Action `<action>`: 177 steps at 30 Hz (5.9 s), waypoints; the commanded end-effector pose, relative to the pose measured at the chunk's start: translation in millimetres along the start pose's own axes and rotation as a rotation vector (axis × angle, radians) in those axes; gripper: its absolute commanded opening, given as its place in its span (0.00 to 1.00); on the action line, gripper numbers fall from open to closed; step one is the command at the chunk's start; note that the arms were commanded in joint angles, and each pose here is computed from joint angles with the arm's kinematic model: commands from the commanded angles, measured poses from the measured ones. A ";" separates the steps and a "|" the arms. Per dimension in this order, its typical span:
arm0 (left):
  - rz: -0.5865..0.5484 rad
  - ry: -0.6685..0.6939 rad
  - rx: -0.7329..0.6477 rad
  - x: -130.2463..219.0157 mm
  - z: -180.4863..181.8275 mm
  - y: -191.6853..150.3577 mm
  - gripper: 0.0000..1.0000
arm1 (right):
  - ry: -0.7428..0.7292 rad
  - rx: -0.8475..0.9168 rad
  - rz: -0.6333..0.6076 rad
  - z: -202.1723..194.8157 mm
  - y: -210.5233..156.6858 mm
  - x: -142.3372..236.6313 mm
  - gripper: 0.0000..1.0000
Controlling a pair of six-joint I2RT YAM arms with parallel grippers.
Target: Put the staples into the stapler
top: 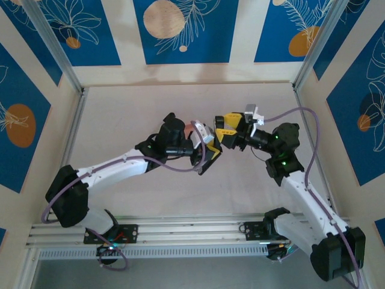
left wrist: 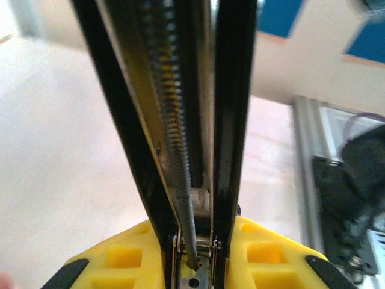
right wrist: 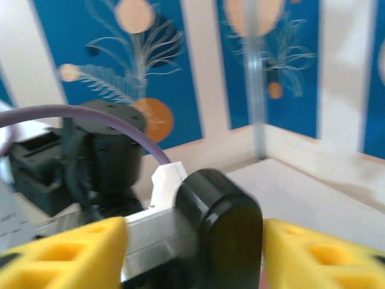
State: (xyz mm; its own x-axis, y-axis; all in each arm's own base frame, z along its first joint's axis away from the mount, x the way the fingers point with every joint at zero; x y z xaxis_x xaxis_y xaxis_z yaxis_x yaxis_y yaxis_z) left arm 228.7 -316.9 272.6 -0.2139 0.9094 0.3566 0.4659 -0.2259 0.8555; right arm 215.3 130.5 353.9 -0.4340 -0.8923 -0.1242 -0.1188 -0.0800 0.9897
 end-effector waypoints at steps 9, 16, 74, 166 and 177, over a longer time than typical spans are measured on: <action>0.081 0.502 0.529 -19.8 53.7 2.3 0.00 | -0.696 -0.424 0.256 -28.6 -50.6 54.7 0.78; 0.245 0.635 0.646 -55.7 58.7 -7.9 0.00 | -0.779 -0.660 0.345 -17.0 -93.8 73.8 0.76; 0.126 0.782 0.836 -105.5 51.5 18.6 0.55 | -0.747 -0.792 0.473 -8.6 -124.9 106.8 0.72; 0.107 0.837 0.927 21.0 202.4 -76.9 0.83 | -0.579 -0.717 1.119 -58.0 -167.2 -23.6 0.57; 0.217 0.809 0.858 1.0 216.9 -75.2 0.81 | -0.522 -0.762 1.080 -81.6 -180.7 -53.6 0.58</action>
State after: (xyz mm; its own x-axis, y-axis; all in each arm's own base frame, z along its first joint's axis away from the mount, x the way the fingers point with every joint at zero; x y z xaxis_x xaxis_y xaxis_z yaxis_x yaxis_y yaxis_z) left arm 375.0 -223.8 127.9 -0.4219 0.3234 0.8470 0.8981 0.2770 0.3417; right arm 321.0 147.3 181.2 -0.2917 -0.3494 0.8904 0.9129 0.1762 0.3682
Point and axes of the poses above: each hand's point on the last joint's axis, 136 mm out from that joint toward the fingers, its own x axis back along the fingers, its own z axis along the line the jaws close on, y = z × x, the point moved 8 cm from there along x, back along the fingers, and after that the axes turned 14 degrees about x, right-handed, at the moved point
